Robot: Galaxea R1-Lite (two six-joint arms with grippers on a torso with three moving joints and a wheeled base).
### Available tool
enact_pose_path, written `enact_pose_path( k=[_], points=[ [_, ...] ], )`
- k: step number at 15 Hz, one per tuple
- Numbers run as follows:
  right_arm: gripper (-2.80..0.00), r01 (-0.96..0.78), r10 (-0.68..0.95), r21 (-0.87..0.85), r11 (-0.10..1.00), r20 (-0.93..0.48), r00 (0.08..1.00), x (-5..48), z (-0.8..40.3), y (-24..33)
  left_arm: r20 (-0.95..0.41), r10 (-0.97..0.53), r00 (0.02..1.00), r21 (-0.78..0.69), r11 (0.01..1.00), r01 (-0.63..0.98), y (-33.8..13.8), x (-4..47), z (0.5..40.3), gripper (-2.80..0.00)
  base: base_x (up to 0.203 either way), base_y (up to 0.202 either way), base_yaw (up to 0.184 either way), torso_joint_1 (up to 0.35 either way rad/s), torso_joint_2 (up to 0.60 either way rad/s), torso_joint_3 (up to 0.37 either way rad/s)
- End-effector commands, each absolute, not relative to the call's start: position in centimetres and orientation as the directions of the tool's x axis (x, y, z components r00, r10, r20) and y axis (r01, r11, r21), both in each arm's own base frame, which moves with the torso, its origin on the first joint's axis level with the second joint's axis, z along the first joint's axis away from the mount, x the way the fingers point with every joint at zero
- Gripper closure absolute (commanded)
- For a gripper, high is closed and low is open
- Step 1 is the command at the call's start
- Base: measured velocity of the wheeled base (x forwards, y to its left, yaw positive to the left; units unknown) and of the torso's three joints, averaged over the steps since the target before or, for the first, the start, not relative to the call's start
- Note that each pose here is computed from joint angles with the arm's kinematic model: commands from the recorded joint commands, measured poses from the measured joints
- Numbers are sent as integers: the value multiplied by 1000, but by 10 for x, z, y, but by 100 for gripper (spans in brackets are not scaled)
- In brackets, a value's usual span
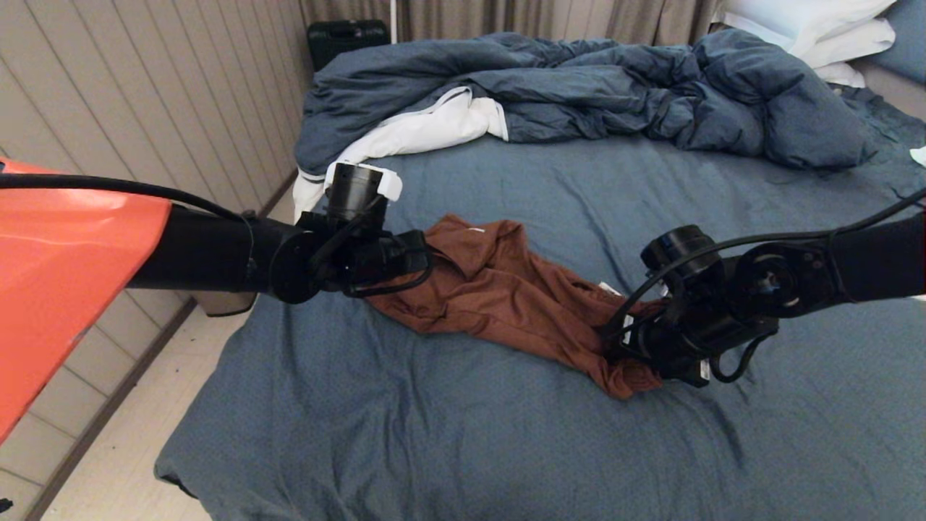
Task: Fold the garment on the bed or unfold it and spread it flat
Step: Fold the brown shorts
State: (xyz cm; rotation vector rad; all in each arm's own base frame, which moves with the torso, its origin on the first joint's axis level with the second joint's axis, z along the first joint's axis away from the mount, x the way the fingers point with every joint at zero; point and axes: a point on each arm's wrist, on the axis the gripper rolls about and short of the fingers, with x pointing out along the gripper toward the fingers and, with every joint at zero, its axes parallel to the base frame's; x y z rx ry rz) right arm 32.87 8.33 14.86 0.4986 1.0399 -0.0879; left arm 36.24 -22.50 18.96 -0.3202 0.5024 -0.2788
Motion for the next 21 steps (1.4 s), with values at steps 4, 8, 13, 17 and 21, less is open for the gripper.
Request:
enact_pose_path(
  k=[4, 8, 13, 17, 21],
  points=[
    [0, 301, 163, 357, 884, -840, 517, 330, 149, 84, -424, -336, 841, -367, 913, 179, -225, 363, 189, 0, 0, 0, 0, 0, 0, 0],
    [0, 241, 151, 367, 899, -773, 616, 295, 195, 72, -430, -346, 834, -367, 911, 189, -230, 359, 187, 0, 0, 0, 0, 0, 0, 0],
    [0, 219, 83, 265, 939, -794, 603, 267, 196, 40, -438, -354, 827, -362, 911, 198, -234, 355, 184, 0, 0, 0, 0, 0, 0, 0],
    [0, 246, 32, 211, 946, -816, 577, 248, 188, 17, -444, -361, 820, -359, 910, 207, -238, 352, 182, 0, 0, 0, 0, 0, 0, 0],
    [0, 280, -18, 170, 945, -827, 562, 230, 183, -7, -452, -437, 778, -355, 888, 292, -272, 329, 177, 0, 0, 0, 0, 0, 0, 0]
  ],
)
